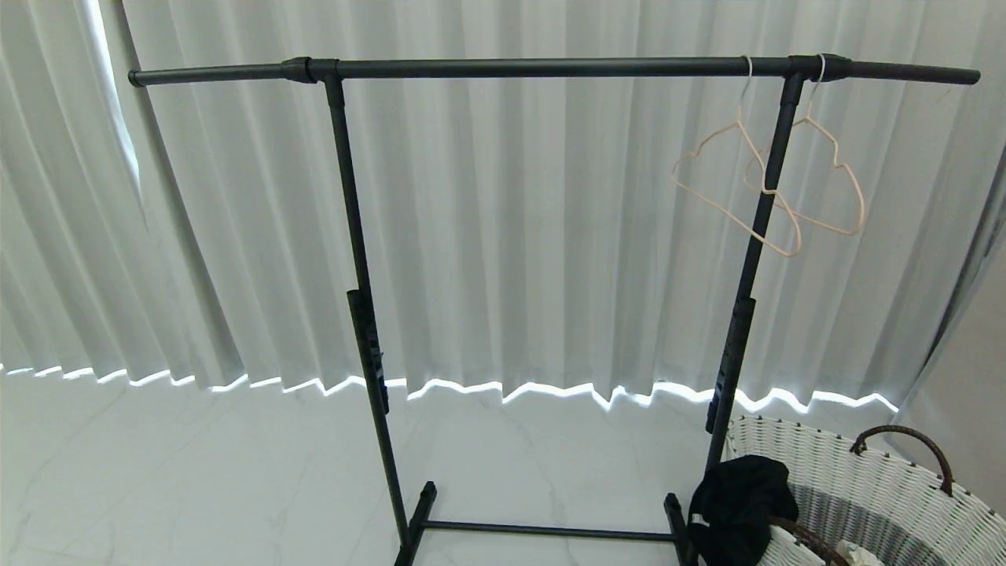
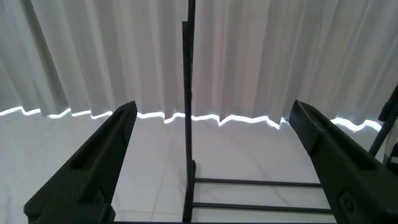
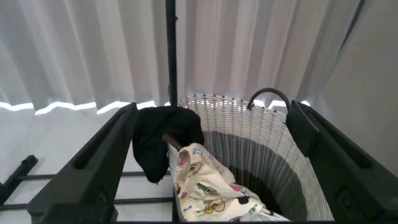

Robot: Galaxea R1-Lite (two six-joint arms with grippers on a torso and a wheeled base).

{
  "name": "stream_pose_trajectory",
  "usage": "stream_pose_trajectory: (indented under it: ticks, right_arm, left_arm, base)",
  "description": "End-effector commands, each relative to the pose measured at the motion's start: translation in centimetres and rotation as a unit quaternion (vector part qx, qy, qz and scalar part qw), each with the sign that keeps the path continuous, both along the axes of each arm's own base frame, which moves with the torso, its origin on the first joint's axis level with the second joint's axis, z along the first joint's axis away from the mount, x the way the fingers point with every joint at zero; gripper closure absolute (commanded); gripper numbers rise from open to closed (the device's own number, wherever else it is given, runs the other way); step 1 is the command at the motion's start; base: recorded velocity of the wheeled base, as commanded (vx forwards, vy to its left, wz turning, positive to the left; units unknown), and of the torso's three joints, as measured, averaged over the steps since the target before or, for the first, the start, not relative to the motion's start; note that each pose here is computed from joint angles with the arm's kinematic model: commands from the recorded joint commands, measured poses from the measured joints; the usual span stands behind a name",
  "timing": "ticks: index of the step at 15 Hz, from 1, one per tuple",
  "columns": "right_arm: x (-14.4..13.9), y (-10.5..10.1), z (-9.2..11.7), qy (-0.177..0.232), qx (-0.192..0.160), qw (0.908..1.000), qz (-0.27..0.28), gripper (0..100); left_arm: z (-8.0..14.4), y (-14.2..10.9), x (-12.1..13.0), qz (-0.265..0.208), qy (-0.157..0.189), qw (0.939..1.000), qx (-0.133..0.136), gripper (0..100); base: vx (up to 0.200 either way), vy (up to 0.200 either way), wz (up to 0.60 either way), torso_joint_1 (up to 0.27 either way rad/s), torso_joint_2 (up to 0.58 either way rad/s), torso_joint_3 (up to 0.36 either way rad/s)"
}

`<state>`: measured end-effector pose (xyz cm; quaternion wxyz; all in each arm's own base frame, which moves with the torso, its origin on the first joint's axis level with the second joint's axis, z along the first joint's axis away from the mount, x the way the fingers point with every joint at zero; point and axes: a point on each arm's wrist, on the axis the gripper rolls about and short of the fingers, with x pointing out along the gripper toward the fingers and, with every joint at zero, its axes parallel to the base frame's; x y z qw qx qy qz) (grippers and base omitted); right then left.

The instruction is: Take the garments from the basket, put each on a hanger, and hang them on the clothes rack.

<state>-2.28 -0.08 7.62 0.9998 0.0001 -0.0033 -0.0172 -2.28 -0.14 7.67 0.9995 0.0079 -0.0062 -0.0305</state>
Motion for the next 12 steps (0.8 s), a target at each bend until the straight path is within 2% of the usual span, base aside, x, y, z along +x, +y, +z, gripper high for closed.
stream_pose_trajectory:
  ticks: [1, 2, 4, 5, 6, 7, 8, 9, 10, 11, 12]
  right_arm:
    - [0.0, 0.0, 0.0, -0.001, 0.0, 1.0, 0.0, 0]
    - [0.0, 0.0, 0.2, -0.007, 0.001, 1.0, -0.001, 0]
    - [-0.6, 0.1, 3.9, -0.046, 0.036, 0.9972, 0.047, 0]
    - [0.2, 0.1, 7.0, -0.021, 0.036, 0.9953, 0.088, 0]
    - [1.6, 0.2, 7.8, 0.024, 0.013, 0.995, 0.097, 0]
    - [4.2, 0.4, 8.2, 0.102, -0.019, 0.9895, 0.101, 0]
    - [7.0, 0.7, 8.6, 0.172, -0.035, 0.9796, 0.098, 0]
    - [9.9, 0.9, 8.4, 0.238, -0.05, 0.9653, 0.095, 0]
    - [12.7, 1.0, 7.8, 0.299, -0.068, 0.9473, 0.094, 0]
    - [14.3, 0.9, 7.4, 0.331, -0.084, 0.9357, 0.088, 0]
    - [17.1, 0.5, 6.1, 0.394, -0.138, 0.9073, 0.05, 0]
  left_arm:
    - [0.0, 0.0, 0.0, 0.0, 0.0, 1.0, 0.0, 0]
    - [0.0, 0.0, 0.0, 0.001, 0.0, 1.0, 0.0, 0]
    - [0.0, 0.0, 0.0, 0.0, 0.0, 1.0, 0.001, 0]
    - [0.0, 0.0, 0.0, 0.001, 0.0, 1.0, 0.001, 0]
    - [0.0, 0.0, 0.0, 0.001, 0.0, 1.0, 0.001, 0]
    - [0.0, 0.0, 0.0, 0.001, 0.0, 1.0, 0.001, 0]
    - [0.0, 0.0, 0.0, 0.001, 0.0, 1.0, 0.001, 0]
    - [0.0, 0.0, 0.0, 0.001, 0.0, 1.0, 0.001, 0]
    - [0.0, 0.0, 0.0, 0.001, 0.0, 1.0, 0.001, 0]
    - [0.0, 0.0, 0.0, 0.001, 0.0, 1.0, 0.001, 0]
    - [0.0, 0.0, 0.0, 0.0, 0.0, 1.0, 0.001, 0]
  base:
    - [0.0, 0.0, 0.0, 0.0, 0.0, 0.0]
    - [0.0, 0.0, 0.0, 0.0, 0.0, 0.0]
    - [0.0, 0.0, 0.0, 0.0, 0.0, 0.0]
    - [0.0, 0.0, 0.0, 0.0, 0.0, 0.0]
    - [0.0, 0.0, 0.0, 0.0, 0.0, 0.0]
    - [0.0, 0.0, 0.0, 0.0, 0.0, 0.0]
    - [0.0, 0.0, 0.0, 0.0, 0.0, 0.0]
    - [0.0, 0.0, 0.0, 0.0, 0.0, 0.0]
    - [0.0, 0.0, 0.0, 0.0, 0.0, 0.0]
    - [0.0, 0.0, 0.0, 0.0, 0.0, 0.0]
    - [0.0, 0.0, 0.0, 0.0, 0.0, 0.0]
